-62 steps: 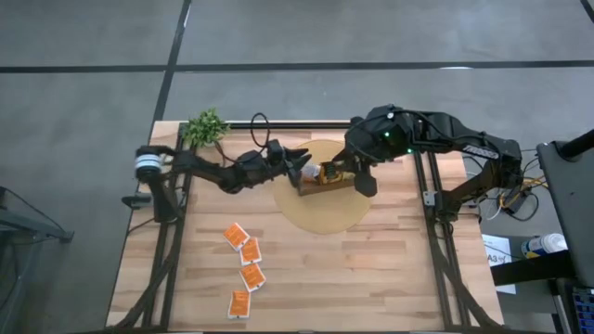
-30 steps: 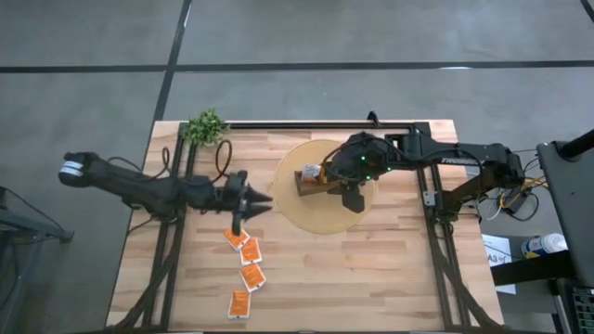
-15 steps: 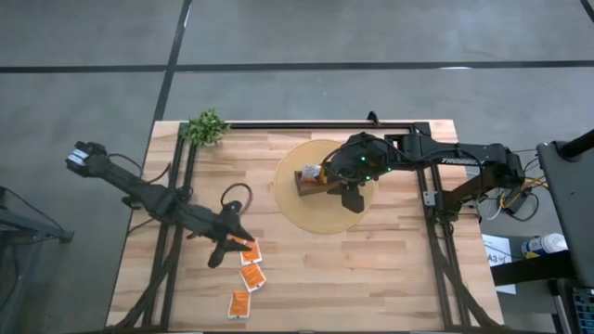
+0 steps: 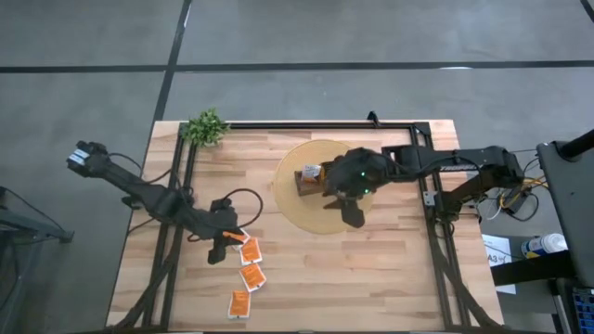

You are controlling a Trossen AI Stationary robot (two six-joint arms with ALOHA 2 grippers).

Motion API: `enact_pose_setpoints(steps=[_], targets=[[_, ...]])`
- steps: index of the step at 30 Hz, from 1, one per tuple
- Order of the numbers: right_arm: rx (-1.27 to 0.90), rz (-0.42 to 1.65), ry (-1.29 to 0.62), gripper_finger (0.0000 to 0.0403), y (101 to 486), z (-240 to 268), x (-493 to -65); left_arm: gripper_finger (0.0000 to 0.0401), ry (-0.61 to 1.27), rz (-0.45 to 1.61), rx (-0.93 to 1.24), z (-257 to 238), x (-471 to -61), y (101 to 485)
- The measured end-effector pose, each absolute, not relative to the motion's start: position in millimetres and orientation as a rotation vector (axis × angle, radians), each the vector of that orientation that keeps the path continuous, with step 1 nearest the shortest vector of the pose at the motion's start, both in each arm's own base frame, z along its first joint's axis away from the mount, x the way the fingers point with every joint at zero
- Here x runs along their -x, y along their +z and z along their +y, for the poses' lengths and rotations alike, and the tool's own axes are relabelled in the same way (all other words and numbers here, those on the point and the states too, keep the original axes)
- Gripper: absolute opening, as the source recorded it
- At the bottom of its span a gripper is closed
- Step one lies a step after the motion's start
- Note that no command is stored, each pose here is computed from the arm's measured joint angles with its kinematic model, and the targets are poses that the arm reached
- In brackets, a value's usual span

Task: Pick & Place Tea
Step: Put the white tea bag into the left section of the wooden organizer

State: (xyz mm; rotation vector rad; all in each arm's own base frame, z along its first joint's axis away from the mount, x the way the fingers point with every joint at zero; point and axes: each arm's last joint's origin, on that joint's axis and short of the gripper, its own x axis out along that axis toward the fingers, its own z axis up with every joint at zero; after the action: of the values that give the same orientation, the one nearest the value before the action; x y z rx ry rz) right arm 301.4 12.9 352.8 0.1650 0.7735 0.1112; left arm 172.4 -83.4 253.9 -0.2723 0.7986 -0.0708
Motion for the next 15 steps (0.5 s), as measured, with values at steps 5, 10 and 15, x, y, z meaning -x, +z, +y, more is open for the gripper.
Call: enact_pose_setpoints(steps=[5, 10, 15], targets=[[-0.192, 0.783, 0.112, 0.0169, 345.1, 21.4, -311.3, 0.0121, -0.032, 0.838, 0.314, -82.2, -169.8, 244.0], [-0.169, 0.806, 0.14, 0.0169, 333.5, 30.4, -322.5, 0.0121, -0.001, 0.888, 0.322, -81.3, -165.6, 238.7], [-0.148, 0.815, 0.179, 0.0169, 323.5, 40.1, -332.6, 0.0121, 0.001, 0.923, 0.306, -82.5, -161.8, 236.4]])
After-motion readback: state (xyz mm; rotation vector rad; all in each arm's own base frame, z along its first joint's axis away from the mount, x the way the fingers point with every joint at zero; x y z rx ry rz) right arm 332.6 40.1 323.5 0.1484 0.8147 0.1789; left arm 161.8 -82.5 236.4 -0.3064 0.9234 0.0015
